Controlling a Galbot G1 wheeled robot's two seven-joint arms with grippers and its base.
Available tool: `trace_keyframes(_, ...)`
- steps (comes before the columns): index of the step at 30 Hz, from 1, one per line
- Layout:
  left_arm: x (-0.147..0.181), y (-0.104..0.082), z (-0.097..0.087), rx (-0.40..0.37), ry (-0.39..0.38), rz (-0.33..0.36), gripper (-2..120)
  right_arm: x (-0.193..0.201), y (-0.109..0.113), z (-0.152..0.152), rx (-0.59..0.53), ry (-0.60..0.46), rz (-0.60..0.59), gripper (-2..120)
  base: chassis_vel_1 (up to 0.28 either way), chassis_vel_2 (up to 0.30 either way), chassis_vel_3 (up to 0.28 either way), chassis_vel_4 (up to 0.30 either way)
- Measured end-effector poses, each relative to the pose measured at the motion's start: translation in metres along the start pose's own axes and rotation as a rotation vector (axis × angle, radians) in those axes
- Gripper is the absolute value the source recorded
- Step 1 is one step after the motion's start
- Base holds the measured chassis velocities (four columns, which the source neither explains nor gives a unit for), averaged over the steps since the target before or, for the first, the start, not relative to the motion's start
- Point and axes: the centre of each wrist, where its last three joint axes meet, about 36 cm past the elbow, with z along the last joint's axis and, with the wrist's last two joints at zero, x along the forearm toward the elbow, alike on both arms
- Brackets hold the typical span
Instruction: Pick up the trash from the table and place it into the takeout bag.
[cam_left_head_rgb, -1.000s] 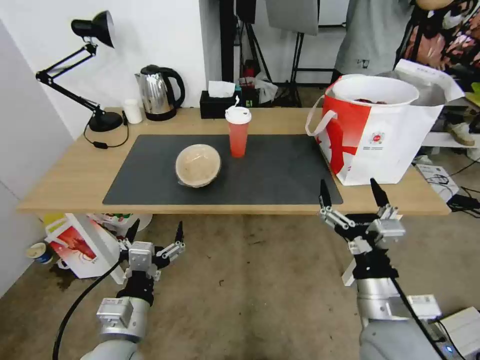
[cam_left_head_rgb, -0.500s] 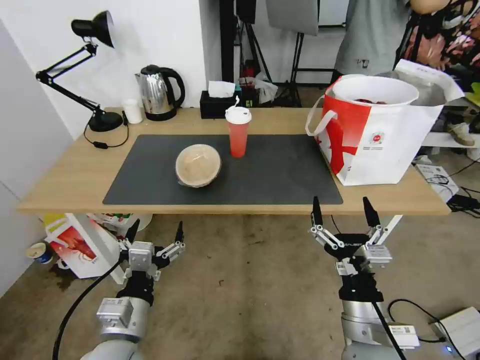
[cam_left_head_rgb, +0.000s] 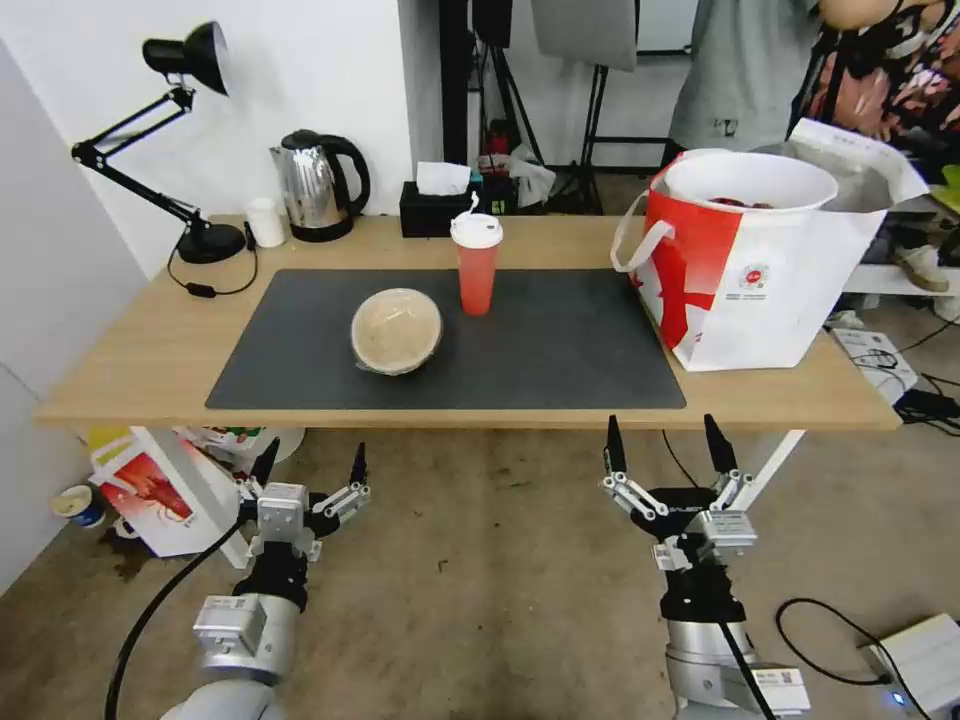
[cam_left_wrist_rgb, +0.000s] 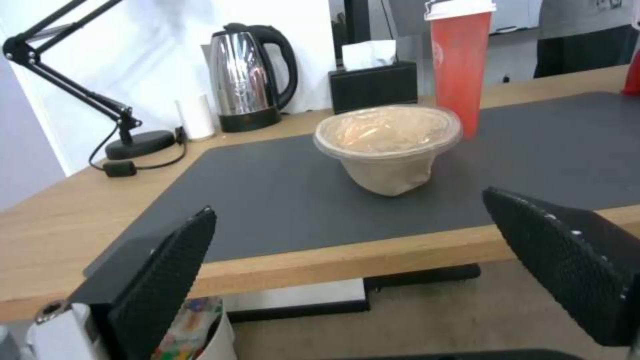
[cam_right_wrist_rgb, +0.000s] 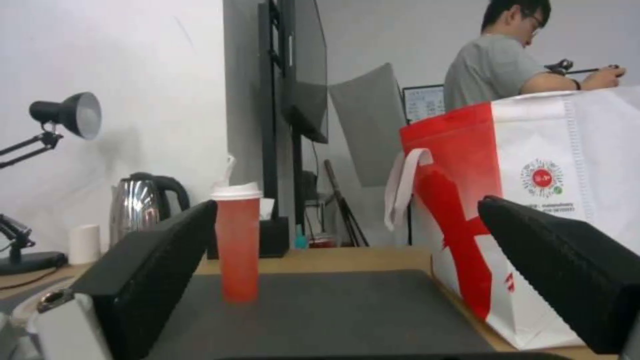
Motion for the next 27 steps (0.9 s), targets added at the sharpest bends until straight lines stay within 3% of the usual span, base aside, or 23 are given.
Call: trace_keyframes(27, 0.000, 0.000, 0.000, 0.000, 0.000, 0.000, 100, 0.005, -0.006, 0.014, 0.024, 0.009, -0.026, 100, 0.000, 0.000, 0.000, 0.000)
